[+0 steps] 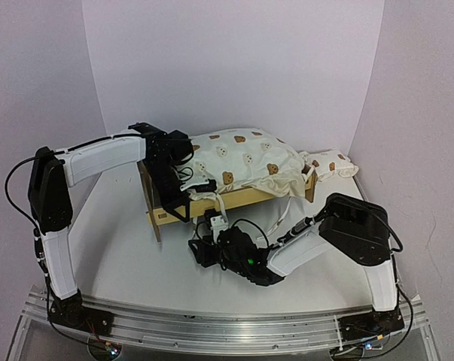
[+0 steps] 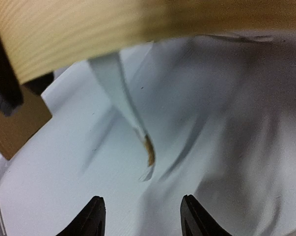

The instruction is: Set up the pet bed

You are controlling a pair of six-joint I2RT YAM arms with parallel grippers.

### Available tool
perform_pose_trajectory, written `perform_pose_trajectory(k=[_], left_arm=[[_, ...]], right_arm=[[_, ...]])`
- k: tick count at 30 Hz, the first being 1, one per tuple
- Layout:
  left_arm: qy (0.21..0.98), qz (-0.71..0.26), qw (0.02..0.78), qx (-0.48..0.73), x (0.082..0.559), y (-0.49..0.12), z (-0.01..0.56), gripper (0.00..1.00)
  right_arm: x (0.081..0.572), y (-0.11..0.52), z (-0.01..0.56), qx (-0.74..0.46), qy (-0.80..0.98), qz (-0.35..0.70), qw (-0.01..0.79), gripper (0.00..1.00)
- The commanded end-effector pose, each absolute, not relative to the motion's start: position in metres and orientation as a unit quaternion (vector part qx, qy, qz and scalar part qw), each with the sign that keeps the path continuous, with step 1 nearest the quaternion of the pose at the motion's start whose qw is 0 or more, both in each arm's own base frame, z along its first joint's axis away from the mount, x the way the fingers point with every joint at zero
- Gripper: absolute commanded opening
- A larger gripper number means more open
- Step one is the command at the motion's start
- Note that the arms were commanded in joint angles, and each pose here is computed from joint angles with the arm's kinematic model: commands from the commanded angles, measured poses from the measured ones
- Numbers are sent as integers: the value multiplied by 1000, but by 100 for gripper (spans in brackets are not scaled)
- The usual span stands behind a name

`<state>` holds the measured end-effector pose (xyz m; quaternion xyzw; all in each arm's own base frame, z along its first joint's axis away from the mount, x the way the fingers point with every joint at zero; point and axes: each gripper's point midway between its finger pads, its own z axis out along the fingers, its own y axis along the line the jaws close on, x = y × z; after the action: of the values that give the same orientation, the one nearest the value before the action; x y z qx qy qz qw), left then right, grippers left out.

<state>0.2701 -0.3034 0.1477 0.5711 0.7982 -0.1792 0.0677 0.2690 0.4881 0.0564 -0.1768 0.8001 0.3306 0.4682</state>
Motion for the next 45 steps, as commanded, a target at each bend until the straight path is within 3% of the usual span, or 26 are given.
perform_pose_trajectory(k=[1, 7, 9, 13, 14, 22, 31, 36, 45], left_arm=[[751, -184, 224, 594, 305, -335, 221, 0], [750, -191, 225, 592, 306, -337, 222, 0], [751, -191, 226, 591, 306, -338, 223, 0], [756, -187, 224, 586, 307, -336, 218, 0], [759, -180, 226, 584, 309, -333, 215, 0], [774, -123, 244, 571, 350, -307, 163, 0], [767, -109, 219, 593, 342, -297, 106, 1], [755, -122, 220, 605, 330, -295, 112, 26], [678, -158, 225, 681, 285, -286, 157, 56]], right_arm=[[300, 482, 95, -117, 765, 310, 553, 56], [313, 498, 76, -126, 763, 296, 561, 59], [320, 501, 70, -121, 763, 295, 562, 53], [325, 495, 69, -115, 762, 293, 566, 3], [321, 491, 69, -120, 764, 293, 562, 0], [271, 474, 44, -172, 803, 312, 478, 0], [265, 481, 34, -173, 818, 322, 443, 0], [263, 484, 32, -175, 823, 327, 431, 0], [256, 482, 34, -190, 826, 329, 417, 0]])
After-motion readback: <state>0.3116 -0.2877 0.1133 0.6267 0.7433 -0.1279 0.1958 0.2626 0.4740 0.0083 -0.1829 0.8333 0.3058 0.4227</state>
